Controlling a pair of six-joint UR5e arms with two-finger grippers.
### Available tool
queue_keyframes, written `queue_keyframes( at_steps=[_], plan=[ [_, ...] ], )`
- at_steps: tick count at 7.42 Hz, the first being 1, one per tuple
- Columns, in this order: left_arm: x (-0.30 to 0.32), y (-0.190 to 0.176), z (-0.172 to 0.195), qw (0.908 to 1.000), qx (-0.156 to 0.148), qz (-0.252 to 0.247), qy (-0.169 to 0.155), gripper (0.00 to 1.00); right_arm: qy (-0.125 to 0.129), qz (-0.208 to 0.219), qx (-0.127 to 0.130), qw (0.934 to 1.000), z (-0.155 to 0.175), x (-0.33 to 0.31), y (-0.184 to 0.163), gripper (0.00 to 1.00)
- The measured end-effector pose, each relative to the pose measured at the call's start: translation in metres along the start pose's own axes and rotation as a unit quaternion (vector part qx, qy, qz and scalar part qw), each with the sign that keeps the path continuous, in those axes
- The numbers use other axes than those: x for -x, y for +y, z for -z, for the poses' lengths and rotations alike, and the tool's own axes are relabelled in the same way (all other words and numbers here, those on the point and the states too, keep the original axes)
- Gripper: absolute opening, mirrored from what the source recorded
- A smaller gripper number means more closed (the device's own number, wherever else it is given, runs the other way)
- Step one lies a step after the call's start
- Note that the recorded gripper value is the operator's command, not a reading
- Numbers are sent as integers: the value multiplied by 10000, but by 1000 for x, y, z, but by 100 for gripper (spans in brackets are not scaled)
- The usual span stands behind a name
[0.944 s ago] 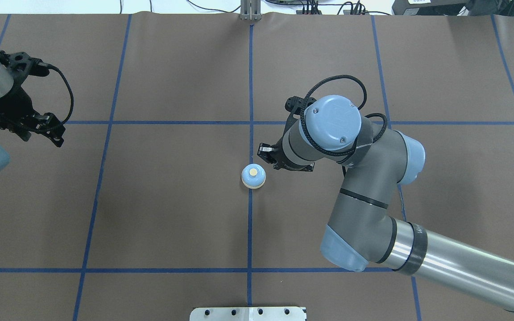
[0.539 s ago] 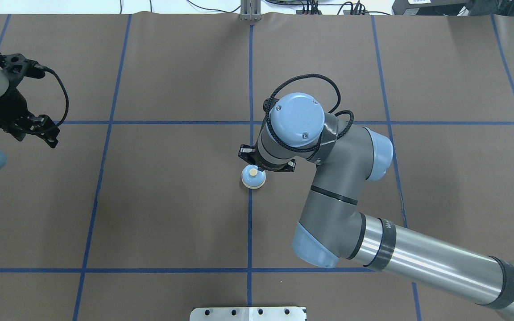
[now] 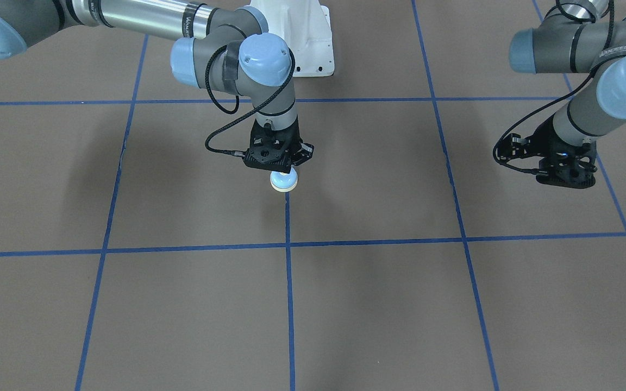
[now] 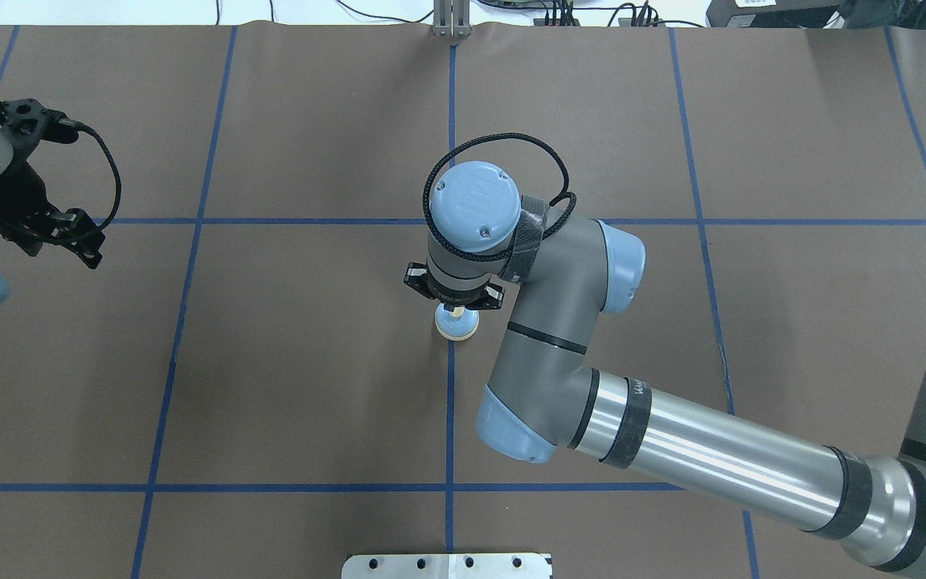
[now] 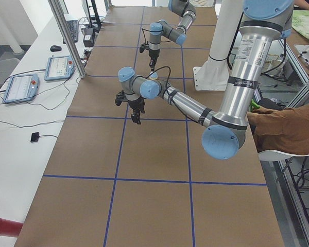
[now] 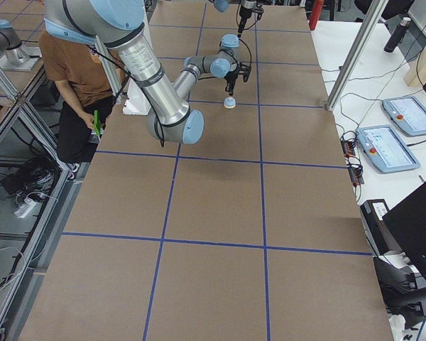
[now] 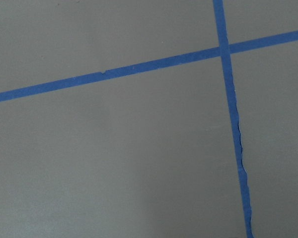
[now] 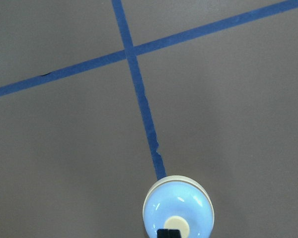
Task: Place and press bell with both arms
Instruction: 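Press down on the bell's top button with the right gripper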
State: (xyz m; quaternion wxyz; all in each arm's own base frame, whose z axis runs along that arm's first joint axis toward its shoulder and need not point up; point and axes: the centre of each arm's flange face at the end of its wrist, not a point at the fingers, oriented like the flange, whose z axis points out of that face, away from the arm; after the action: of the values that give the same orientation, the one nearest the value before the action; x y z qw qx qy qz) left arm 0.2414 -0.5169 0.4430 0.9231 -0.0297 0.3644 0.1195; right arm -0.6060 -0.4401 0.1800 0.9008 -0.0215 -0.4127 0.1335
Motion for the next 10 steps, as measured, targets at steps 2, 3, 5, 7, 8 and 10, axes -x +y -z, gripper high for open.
queue_keyframes(
  at_steps=[2,3,5,7,8,10],
  plan=[
    [0,0,0,10000,2,2,-1,87,66,-9,120,9999,-3,0,2,0],
    [1,0,0,10000,3,3,-1,87,111,-21,152,9998,-4,-1,3,0],
    [1,1,0,10000,2,2,-1,87,166,-34,170,9997,-7,-3,2,0],
    [0,1,1,10000,-5,-5,2,88,184,-38,164,9997,-9,-4,2,0],
    [0,2,1,10000,-10,-4,4,88,193,-41,158,9997,-10,-5,1,0],
    [0,2,3,10000,-23,-5,8,89,206,-40,158,9997,-11,-7,1,0]
  ],
)
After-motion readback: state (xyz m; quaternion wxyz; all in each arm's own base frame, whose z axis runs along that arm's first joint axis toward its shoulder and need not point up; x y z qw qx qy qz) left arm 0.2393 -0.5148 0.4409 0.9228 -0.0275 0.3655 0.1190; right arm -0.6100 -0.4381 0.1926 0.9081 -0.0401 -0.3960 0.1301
